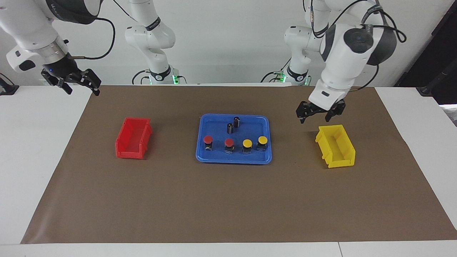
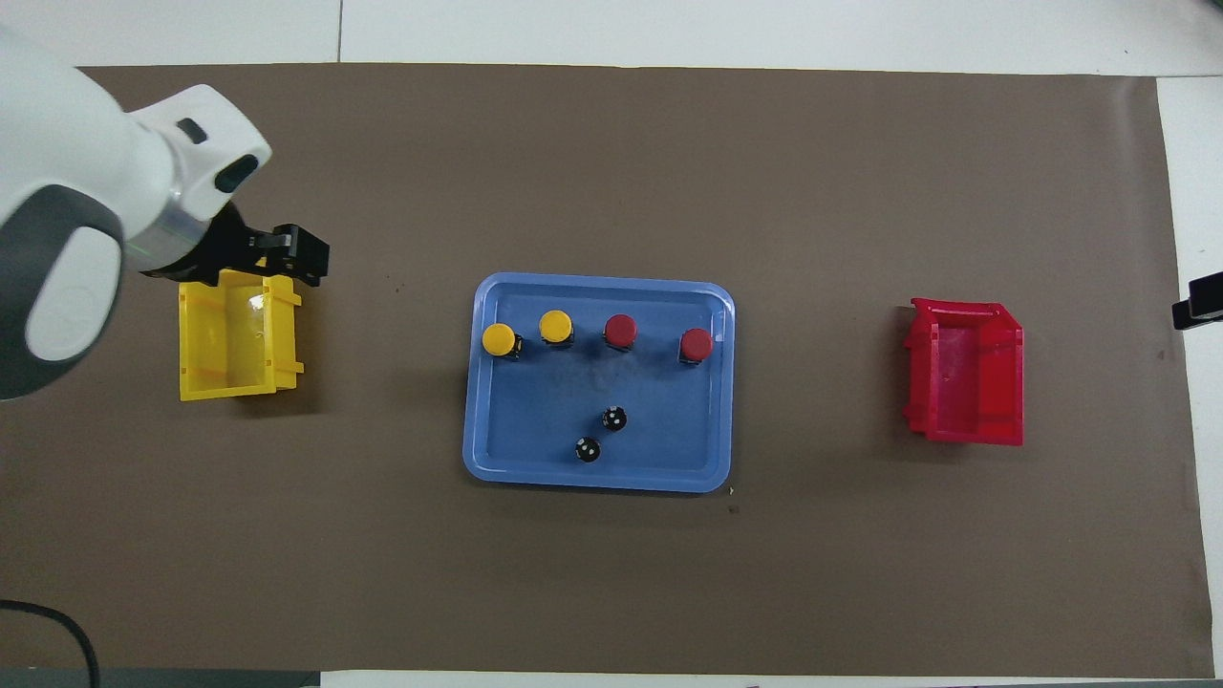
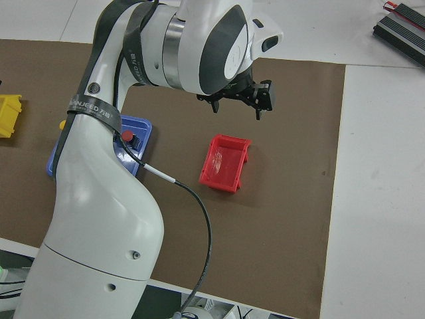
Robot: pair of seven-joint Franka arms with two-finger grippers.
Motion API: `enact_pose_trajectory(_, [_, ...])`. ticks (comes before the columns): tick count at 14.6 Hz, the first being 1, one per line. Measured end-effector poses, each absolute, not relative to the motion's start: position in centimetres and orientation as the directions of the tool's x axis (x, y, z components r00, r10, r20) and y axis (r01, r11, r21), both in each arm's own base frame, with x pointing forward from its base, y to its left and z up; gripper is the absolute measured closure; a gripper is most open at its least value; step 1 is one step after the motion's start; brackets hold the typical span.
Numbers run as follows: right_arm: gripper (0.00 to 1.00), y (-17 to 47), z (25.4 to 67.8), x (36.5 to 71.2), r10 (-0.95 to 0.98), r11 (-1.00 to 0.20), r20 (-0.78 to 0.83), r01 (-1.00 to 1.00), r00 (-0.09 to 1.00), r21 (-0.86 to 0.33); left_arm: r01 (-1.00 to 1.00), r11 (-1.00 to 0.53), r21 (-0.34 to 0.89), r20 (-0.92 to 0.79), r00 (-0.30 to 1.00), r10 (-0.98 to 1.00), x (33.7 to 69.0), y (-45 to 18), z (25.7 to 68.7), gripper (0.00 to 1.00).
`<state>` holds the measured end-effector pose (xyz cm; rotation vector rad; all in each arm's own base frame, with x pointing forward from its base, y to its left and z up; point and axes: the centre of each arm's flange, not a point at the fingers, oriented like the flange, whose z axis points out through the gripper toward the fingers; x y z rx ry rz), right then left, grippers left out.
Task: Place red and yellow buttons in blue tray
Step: 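Release the yellow button in the tray and withdraw the left gripper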
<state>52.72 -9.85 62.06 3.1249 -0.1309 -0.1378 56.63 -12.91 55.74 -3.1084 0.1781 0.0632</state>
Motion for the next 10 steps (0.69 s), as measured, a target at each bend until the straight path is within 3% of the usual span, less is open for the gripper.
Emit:
enact_pose_trajectory(6, [0.00,-8.4,61.9,52.7,-0.057,-0.998,-0.112,-0.056,0.992,0.013,-0.087,-0.996,0.001,-0.032,0.996,-0.087,56.1,-3.0,58.8,0.00])
enact_pose_trajectory(10, [0.00,-7.2,62.1,52.8,-0.037,-0.999,-0.109,-0.035,0.993,0.013,-0.080,-0.997,0.012,0.002,0.997,-0.080,56.1,-1.1,60.8,0.00])
